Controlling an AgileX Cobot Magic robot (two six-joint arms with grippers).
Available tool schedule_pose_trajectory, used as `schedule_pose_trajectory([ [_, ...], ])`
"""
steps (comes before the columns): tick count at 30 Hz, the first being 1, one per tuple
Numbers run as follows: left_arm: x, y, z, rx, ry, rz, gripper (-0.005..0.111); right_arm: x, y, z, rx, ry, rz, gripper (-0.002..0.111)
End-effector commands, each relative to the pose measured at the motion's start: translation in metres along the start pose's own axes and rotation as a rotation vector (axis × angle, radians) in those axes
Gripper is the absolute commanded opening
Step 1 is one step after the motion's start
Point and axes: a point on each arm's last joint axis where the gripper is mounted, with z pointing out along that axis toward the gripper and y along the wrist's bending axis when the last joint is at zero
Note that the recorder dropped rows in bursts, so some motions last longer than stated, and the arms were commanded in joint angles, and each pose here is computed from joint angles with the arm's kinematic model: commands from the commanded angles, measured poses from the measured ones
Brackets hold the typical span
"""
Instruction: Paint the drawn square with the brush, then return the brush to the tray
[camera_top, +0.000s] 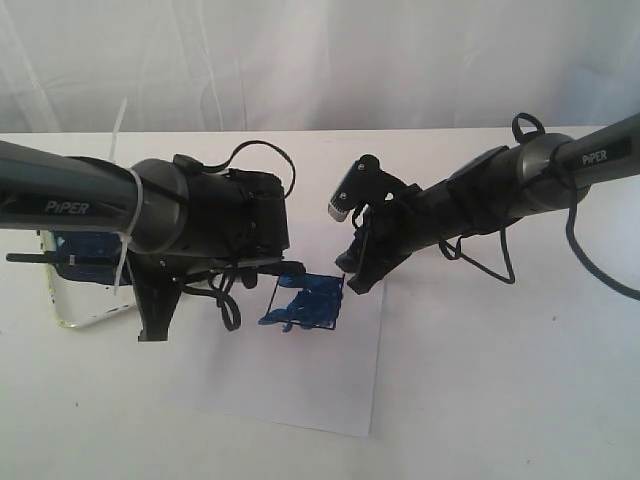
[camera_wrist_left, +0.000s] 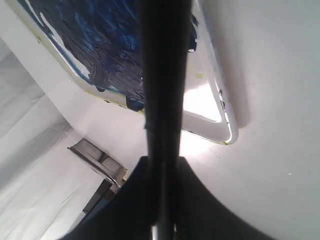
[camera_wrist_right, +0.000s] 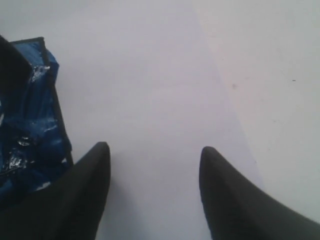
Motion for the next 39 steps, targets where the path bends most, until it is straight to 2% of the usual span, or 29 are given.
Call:
schedule_pose_trajectory([
  [1, 0.008, -0.003, -0.003, 0.05, 0.053, -0.025, 0.0, 0.011, 0.002, 0.005, 0.005, 0.043, -0.038, 0.051],
  [13, -0.001, -0.012, 0.007, 0.076, 0.072, -0.004, 0.0, 0.011, 0.002, 0.005, 0.002, 0.042, -0.038, 0.051],
  [19, -0.003, -0.011, 0.011, 0.03, 0.107, -0.038, 0.0, 0.011, 0.002, 0.005, 0.005, 0.043, -0.038, 0.051],
  [25, -0.003, -0.014, 0.01, 0.065, 0.109, 0.097, 0.0, 0.011, 0.002, 0.005, 0.005, 0.043, -0.038, 0.051],
  [34, -0.002, -0.015, 0.008, 0.07, 0.116, 0.171, 0.0, 0.011, 0.002, 0.005, 0.005, 0.043, -0.038, 0.051],
  [39, -0.007, -0.022, -0.003, 0.042, 0.095, 0.216, 0.0, 0.011, 0.002, 0.005, 0.005, 0.043, -0.038, 0.051],
])
